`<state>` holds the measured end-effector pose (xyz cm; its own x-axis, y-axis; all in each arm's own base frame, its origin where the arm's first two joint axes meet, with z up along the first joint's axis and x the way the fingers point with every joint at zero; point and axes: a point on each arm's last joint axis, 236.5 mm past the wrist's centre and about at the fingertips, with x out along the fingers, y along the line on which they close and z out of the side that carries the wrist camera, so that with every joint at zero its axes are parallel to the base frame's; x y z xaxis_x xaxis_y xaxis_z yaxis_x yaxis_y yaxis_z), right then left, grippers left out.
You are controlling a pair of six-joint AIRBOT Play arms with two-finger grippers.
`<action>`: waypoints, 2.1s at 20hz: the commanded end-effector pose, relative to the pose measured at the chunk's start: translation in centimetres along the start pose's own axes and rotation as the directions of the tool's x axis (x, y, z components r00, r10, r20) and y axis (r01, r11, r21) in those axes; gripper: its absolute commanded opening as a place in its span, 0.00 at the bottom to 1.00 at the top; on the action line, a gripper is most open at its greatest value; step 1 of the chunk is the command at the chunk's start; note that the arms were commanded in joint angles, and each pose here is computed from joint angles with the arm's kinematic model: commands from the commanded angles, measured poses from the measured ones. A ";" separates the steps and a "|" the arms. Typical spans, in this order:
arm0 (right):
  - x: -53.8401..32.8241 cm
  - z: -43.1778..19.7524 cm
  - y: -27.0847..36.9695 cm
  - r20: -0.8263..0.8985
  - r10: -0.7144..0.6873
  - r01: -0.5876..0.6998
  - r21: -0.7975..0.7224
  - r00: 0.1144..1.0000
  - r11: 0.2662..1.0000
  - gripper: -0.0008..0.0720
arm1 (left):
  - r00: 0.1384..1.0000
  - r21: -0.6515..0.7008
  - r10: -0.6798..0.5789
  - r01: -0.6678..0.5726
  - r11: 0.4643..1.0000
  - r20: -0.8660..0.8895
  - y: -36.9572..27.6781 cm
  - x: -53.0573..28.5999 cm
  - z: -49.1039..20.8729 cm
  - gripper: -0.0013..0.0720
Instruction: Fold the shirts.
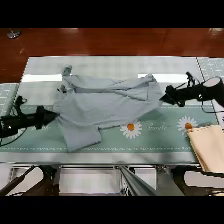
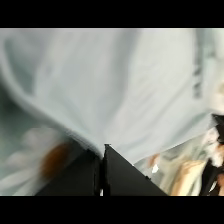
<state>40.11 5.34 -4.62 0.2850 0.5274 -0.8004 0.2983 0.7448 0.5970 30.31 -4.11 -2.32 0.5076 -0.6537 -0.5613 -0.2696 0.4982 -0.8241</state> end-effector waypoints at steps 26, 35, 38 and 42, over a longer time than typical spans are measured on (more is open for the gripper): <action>-46.3 -18.3 16.2 0.857 0.049 0.496 -0.343 0.513 0.798 0.06 | 0.461 0.526 -0.253 -0.724 0.447 0.850 -35.3 -37.8 -5.1 0.04; -29.0 -5.6 12.0 0.621 -0.006 0.332 -0.410 0.784 0.850 0.06 | 0.656 0.476 0.079 -0.619 0.625 0.750 -21.8 -19.8 8.6 0.04; -22.7 1.5 12.1 0.556 0.059 0.224 -0.428 0.829 0.876 0.06 | 0.689 0.424 0.115 -0.559 0.713 0.715 -19.3 -14.2 14.1 0.04; -14.1 9.1 11.2 0.466 0.136 0.040 -0.347 0.874 0.937 0.06 | 0.745 0.380 0.195 -0.524 0.762 0.638 -15.3 -6.0 19.0 0.04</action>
<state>41.60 1.75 18.47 0.7235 0.2861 -0.6282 -0.0452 0.9277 0.3705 42.15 3.39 20.28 0.8727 -0.0006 -0.4882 -0.1296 0.9638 -0.2329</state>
